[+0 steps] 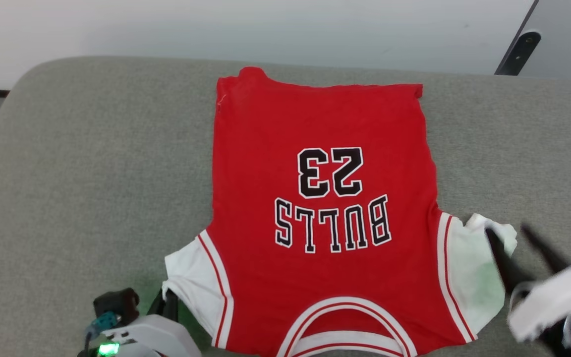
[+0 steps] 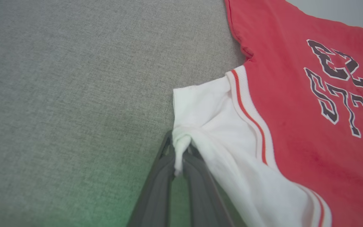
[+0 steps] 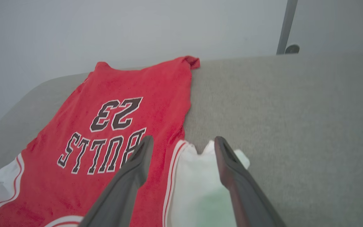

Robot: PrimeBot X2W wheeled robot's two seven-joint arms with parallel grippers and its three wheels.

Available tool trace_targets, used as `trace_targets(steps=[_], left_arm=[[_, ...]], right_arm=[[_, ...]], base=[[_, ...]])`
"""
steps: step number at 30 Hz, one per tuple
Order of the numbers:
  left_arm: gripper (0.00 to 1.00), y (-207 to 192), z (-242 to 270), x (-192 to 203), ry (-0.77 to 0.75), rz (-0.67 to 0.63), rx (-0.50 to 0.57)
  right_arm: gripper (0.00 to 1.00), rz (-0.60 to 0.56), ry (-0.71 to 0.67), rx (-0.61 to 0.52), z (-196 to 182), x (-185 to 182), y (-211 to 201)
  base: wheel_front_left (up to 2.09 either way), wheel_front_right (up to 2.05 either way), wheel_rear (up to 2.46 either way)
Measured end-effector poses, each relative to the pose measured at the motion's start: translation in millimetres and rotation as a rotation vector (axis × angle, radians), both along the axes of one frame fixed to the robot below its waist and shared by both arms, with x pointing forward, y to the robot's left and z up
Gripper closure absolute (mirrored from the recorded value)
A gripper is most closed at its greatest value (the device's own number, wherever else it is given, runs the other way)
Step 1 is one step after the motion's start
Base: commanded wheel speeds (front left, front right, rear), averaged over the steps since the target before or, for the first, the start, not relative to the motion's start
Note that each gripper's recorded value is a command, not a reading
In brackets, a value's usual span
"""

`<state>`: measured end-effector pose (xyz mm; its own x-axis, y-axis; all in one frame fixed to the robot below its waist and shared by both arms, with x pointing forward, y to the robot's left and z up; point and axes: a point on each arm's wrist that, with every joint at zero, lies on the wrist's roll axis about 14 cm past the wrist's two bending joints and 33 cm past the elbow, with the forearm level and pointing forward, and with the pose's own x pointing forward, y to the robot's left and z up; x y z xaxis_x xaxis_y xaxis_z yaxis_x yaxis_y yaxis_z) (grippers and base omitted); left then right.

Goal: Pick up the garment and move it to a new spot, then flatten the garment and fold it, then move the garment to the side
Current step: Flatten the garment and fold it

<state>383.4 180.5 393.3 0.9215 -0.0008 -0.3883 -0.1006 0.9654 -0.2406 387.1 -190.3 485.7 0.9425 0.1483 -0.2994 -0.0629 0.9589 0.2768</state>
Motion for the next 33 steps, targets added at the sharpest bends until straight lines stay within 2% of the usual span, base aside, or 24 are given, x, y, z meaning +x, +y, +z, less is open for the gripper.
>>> trace_targets(steps=[4,8,13,19,26,29,33], left_arm=[[1.00,-7.7,4.4,3.4,-0.020,-0.022,-0.007],[1.00,-17.9,12.2,10.2,-0.049,-0.055,-0.012],[1.00,-29.7,23.8,21.3,-0.095,-0.086,-0.023],[1.00,-38.5,25.1,30.1,-0.110,-0.102,-0.044],[1.00,-43.8,17.9,36.9,-0.102,-0.107,-0.064],[1.00,-44.7,14.9,39.8,-0.097,-0.104,-0.074],[1.00,-39.7,7.4,40.7,-0.081,-0.092,-0.070]], right_arm=[[0.00,0.074,-0.145,-0.097,47.0,38.1,7.1],[0.00,0.114,-0.211,-0.173,78.6,82.6,10.1],[0.00,0.144,-0.131,-0.229,87.9,142.9,12.8],[0.00,0.217,0.146,-0.235,58.1,198.3,32.9],[0.00,0.238,0.472,-0.252,-1.9,231.3,45.7],[0.00,0.212,0.562,-0.282,-27.8,241.3,41.7],[0.00,0.186,0.616,-0.304,-55.8,256.4,43.3]], base=[[0.00,0.00,0.00],[0.00,0.00,0.00],[0.00,0.00,0.00],[0.00,0.00,0.00],[0.00,0.00,0.00],[0.00,0.00,0.00],[0.00,0.00,0.00]])
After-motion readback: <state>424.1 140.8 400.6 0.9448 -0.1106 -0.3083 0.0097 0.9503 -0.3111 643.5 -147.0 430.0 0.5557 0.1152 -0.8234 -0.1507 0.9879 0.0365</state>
